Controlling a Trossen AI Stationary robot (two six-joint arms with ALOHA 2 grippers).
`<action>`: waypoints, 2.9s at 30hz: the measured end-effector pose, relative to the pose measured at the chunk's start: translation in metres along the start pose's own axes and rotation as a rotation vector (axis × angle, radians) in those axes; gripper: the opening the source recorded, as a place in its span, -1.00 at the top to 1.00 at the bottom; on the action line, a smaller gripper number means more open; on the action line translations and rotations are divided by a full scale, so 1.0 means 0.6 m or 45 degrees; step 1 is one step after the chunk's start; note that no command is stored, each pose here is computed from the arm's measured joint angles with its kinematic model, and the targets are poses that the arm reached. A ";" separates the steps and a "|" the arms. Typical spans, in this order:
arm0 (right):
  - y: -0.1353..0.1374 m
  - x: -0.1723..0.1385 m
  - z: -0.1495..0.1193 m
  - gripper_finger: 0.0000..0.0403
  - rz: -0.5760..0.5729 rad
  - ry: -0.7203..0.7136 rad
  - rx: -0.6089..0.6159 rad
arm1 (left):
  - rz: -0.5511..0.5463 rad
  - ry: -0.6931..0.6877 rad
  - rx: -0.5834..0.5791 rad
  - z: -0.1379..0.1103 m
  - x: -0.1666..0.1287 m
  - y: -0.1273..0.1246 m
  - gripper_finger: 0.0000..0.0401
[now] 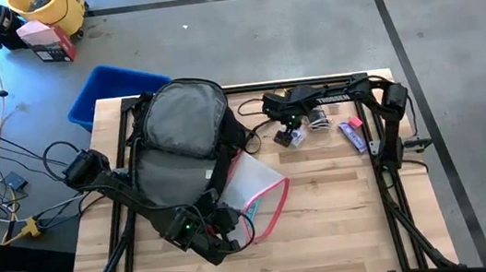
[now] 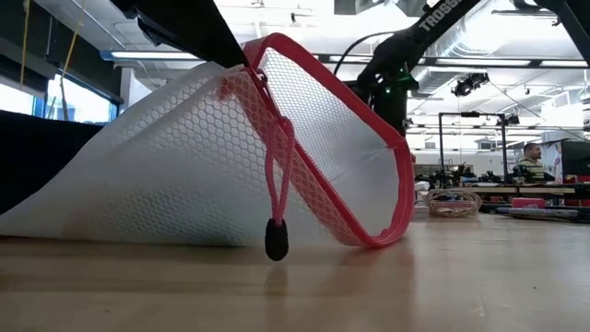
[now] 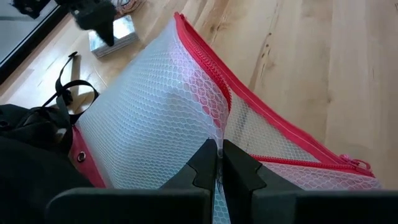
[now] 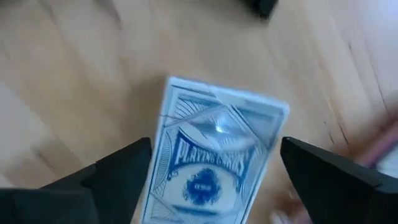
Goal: Unpack backpack
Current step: Put the white game card into the pink zip bag
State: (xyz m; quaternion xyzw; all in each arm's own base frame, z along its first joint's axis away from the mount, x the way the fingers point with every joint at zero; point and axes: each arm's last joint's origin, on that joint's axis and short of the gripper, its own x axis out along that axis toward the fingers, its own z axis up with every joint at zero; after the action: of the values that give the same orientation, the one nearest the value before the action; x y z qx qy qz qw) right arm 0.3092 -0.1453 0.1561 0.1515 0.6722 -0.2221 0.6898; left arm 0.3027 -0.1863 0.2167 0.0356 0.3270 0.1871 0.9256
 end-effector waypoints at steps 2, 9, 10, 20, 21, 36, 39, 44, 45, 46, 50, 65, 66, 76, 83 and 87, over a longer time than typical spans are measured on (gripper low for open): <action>-0.003 0.000 -0.004 -0.81 -0.066 0.029 -0.010 | 0.002 0.000 -0.002 0.000 0.001 0.001 1.00; -0.003 0.004 -0.004 -0.92 -0.071 0.022 0.002 | 0.002 0.000 0.000 0.000 0.001 0.001 1.00; -0.002 0.008 -0.003 -0.92 -0.068 0.024 0.004 | 0.002 0.000 -0.001 0.001 0.001 0.001 1.00; -0.011 0.046 0.005 -0.92 -0.014 0.098 0.056 | -0.006 0.007 0.000 0.000 0.000 0.000 1.00; -0.009 0.048 0.004 -0.92 -0.011 0.103 0.061 | -0.006 0.007 0.000 0.000 0.000 0.000 1.00; 0.017 0.057 -0.017 -0.37 -0.041 0.099 0.146 | -0.012 0.006 0.007 -0.002 -0.003 -0.002 1.00; 0.034 0.030 -0.025 -0.37 -0.067 0.061 0.132 | -0.012 0.006 0.011 -0.003 -0.004 -0.003 1.00; 0.089 -0.062 -0.059 -0.37 0.054 -0.038 0.120 | 0.009 0.004 0.027 -0.005 -0.005 -0.002 1.00; 0.100 -0.083 -0.068 -0.37 0.063 -0.078 0.129 | 0.017 0.000 0.030 -0.005 -0.005 -0.002 1.00; 0.114 -0.099 -0.083 -0.37 0.062 -0.082 0.135 | 0.024 -0.003 0.036 -0.006 -0.006 -0.003 1.00; 0.193 -0.151 -0.143 -0.37 0.227 -0.133 0.141 | 0.037 -0.005 0.048 -0.009 -0.007 -0.004 1.00; 0.412 -0.131 -0.171 -0.37 0.723 -0.516 0.134 | 0.090 -0.041 0.068 -0.004 0.001 0.001 1.00; 0.409 -0.115 -0.155 -0.37 0.710 -0.517 0.167 | 0.085 -0.041 0.072 -0.004 0.001 0.000 1.00; 0.364 -0.013 -0.031 -0.37 0.713 -0.653 0.470 | 0.041 -0.065 0.145 -0.004 -0.007 -0.010 1.00; 0.364 -0.022 -0.012 -0.88 0.832 -0.753 0.393 | 0.041 -0.066 0.151 -0.005 -0.008 -0.011 1.00; 0.367 -0.026 -0.014 -0.66 0.829 -0.776 0.334 | 0.020 -0.053 0.159 -0.007 -0.010 -0.013 1.00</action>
State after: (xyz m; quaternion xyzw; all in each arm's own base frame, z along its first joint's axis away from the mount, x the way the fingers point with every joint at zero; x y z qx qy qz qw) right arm 0.4142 0.0490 0.1515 0.3685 0.3224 -0.1116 0.8647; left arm 0.2983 -0.1958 0.2155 0.0998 0.3184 0.1727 0.9268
